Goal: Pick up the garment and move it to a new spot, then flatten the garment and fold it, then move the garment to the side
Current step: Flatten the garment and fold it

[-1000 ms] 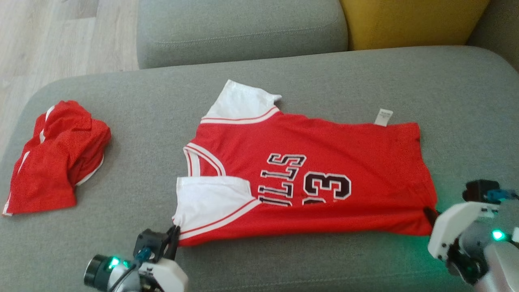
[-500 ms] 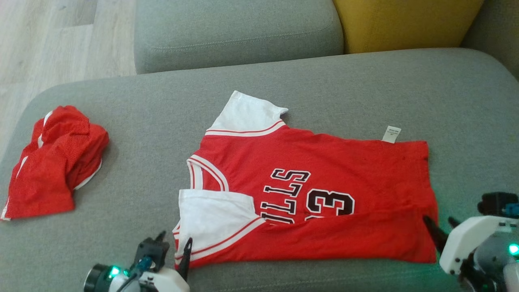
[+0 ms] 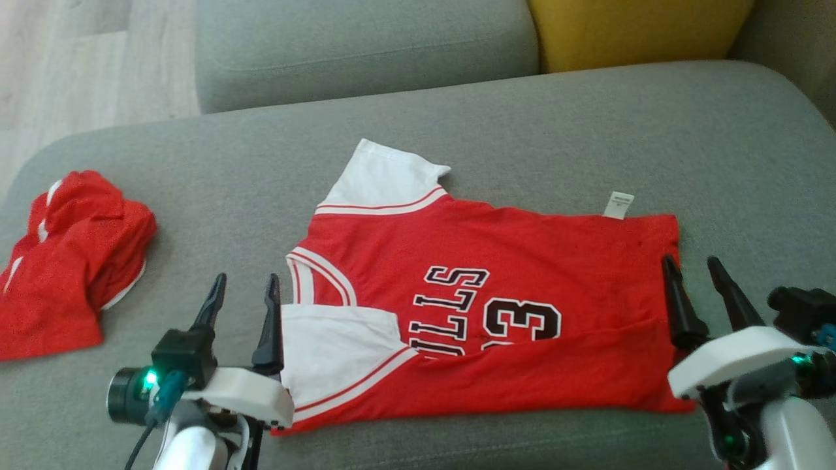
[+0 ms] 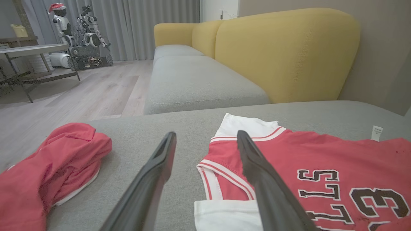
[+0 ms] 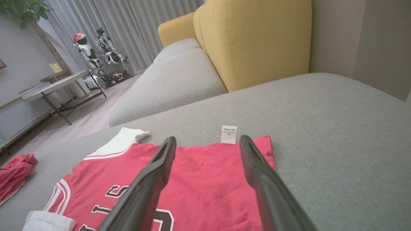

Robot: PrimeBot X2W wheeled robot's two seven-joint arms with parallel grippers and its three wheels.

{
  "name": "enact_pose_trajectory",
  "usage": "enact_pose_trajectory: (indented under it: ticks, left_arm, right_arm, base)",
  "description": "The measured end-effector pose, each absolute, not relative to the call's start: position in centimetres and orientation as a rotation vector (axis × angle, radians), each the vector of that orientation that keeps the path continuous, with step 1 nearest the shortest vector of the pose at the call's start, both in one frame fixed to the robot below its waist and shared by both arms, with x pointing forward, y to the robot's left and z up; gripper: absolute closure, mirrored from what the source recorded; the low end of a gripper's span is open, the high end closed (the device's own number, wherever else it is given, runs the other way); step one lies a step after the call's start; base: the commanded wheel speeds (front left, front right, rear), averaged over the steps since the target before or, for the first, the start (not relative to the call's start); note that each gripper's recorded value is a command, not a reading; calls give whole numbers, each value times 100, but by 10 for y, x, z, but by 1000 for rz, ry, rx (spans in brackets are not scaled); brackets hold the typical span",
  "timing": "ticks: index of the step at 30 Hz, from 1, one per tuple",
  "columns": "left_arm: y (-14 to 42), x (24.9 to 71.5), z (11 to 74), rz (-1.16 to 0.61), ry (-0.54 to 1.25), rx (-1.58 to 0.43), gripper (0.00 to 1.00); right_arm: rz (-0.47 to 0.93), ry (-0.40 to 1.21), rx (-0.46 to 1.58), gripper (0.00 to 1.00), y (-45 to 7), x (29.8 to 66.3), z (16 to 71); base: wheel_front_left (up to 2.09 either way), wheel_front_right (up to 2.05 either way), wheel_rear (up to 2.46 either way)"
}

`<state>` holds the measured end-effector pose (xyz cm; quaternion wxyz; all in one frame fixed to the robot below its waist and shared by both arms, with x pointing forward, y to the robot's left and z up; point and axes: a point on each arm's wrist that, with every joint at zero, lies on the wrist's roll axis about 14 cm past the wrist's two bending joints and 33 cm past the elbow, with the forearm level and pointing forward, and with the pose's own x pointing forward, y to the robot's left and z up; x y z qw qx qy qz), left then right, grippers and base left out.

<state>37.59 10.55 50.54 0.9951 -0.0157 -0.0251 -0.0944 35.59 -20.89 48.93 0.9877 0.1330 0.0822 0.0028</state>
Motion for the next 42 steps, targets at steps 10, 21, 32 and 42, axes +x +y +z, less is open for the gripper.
enact_pose_trajectory:
  ticks: [10, 21, 32, 42]
  left_arm:
    - [65, 439, 508, -402, -16, 90, 0]
    - [27, 545, 477, -624, 268, 261, 0]
    - [10, 603, 411, -696, 522, 404, 0]
    - [2, 630, 371, -690, 596, 433, 0]
  right_arm:
    - [52, 137, 209, 0, -193, 393, 496]
    - [67, 176, 132, 0, -195, 439, 490]
    - [65, 220, 135, 0, -202, 461, 471]
    - [34, 254, 140, 0, -214, 459, 453]
  base:
    - [0, 0, 0]
    - [0, 0, 0]
    - [0, 0, 0]
    - [0, 0, 0]
